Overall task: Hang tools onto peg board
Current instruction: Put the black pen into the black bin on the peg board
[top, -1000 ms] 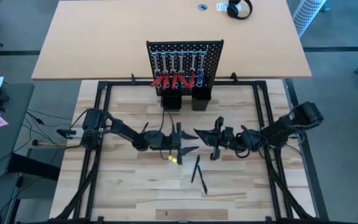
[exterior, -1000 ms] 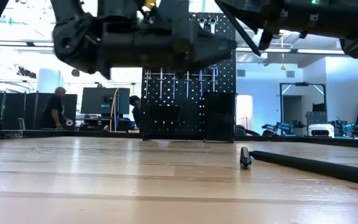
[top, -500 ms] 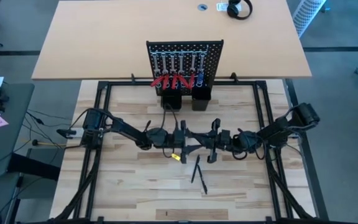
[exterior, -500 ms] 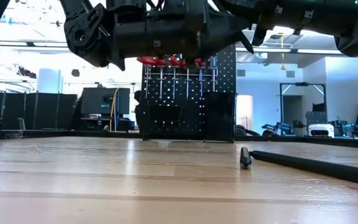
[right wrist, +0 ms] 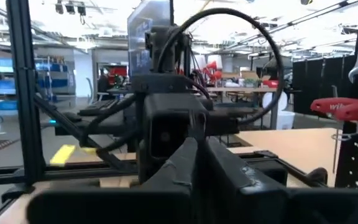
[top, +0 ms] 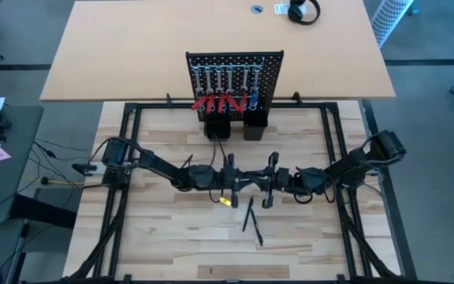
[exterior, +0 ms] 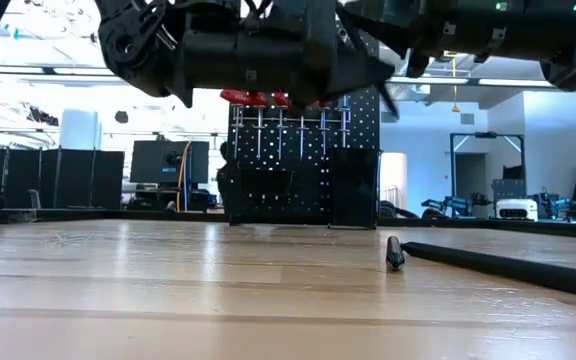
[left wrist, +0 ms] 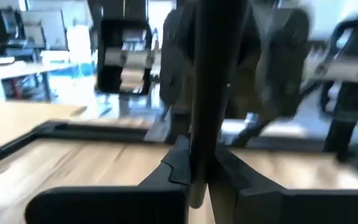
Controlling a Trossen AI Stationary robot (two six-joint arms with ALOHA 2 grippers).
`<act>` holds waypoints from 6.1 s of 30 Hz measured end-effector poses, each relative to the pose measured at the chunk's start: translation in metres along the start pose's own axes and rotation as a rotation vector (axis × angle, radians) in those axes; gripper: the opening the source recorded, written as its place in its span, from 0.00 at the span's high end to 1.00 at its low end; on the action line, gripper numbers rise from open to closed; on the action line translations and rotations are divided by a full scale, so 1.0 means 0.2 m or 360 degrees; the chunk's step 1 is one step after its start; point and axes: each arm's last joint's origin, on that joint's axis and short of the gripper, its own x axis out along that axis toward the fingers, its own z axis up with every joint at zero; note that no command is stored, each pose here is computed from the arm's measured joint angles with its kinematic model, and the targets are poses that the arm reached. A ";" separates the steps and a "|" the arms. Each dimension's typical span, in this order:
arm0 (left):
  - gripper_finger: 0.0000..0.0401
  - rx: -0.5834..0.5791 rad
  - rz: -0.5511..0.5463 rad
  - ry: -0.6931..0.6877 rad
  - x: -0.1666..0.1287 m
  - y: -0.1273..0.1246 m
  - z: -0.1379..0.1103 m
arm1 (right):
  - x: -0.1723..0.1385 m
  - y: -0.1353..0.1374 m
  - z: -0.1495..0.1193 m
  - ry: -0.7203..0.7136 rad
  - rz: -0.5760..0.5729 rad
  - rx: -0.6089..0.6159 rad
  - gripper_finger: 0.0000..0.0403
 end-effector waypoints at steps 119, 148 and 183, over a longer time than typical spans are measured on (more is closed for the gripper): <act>0.53 0.0472 0.0595 0.1235 -0.40 0.16 0.46 | 0.02 -0.92 0.07 0.0291 -0.0983 -0.0026 0.58; 0.53 -0.0249 0.0202 0.0814 -0.18 -0.41 -0.28 | -0.50 0.32 -0.06 0.0831 -0.0154 -0.0063 0.45; 0.53 -0.0008 0.0730 0.1001 -0.01 -0.44 -0.31 | -0.51 0.33 -0.09 0.0724 -0.0362 -0.0178 0.45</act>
